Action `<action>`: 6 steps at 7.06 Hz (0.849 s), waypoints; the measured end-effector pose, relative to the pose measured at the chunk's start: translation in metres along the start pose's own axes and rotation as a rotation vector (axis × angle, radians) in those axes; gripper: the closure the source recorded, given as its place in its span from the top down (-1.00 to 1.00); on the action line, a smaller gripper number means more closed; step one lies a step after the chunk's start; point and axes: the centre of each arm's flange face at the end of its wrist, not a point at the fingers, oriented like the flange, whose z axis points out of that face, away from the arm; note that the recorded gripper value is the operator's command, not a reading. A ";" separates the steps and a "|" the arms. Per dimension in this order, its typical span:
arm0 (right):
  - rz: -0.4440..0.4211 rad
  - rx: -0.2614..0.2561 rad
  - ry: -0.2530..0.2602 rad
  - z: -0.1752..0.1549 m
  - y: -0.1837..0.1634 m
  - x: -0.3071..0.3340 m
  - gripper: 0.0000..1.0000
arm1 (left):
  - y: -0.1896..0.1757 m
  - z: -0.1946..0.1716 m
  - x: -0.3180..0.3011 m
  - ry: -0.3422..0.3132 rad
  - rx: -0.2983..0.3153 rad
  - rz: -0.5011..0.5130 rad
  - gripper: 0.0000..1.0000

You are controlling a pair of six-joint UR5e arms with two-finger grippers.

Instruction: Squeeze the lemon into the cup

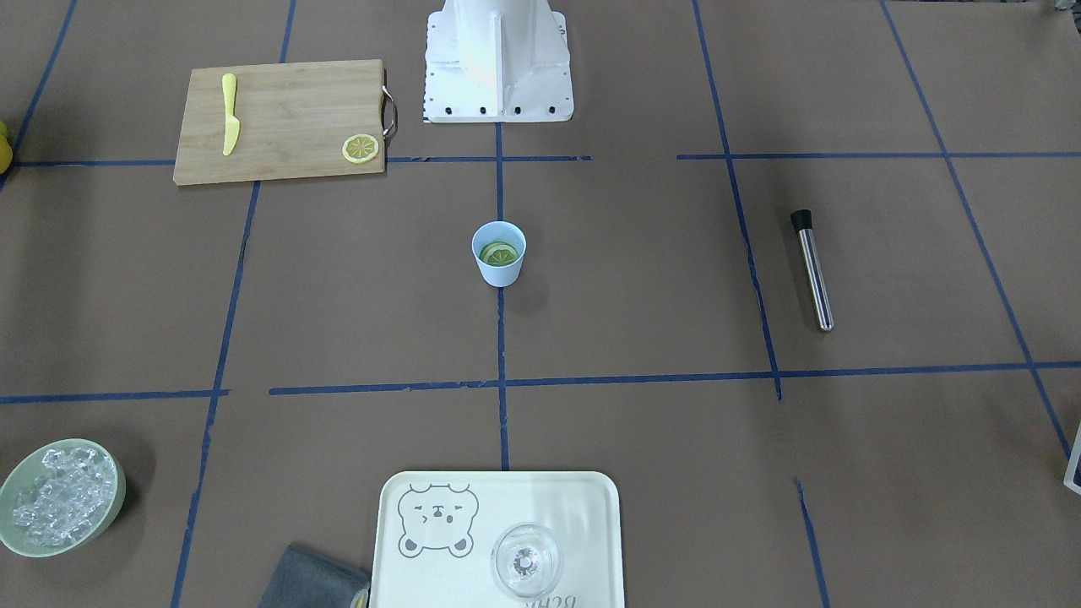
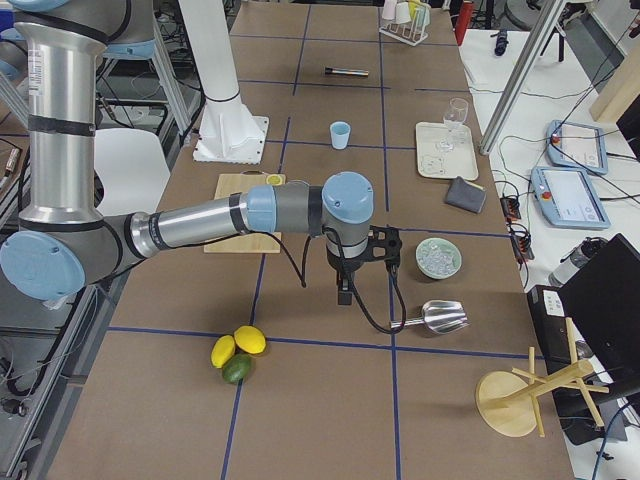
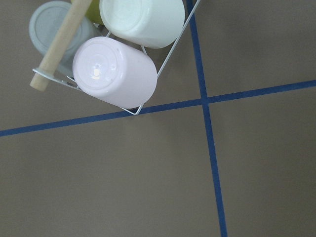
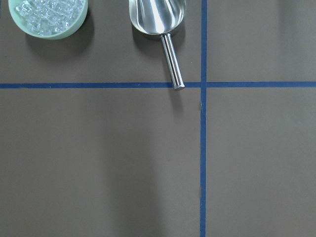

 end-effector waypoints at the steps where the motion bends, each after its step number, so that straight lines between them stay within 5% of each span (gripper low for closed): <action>1: 0.003 -0.003 -0.001 0.001 0.000 0.001 1.00 | 0.001 -0.002 0.003 0.006 0.000 -0.014 1.00; 6: 0.013 -0.012 -0.001 0.005 0.004 0.006 1.00 | 0.005 0.000 0.002 0.012 -0.004 -0.024 1.00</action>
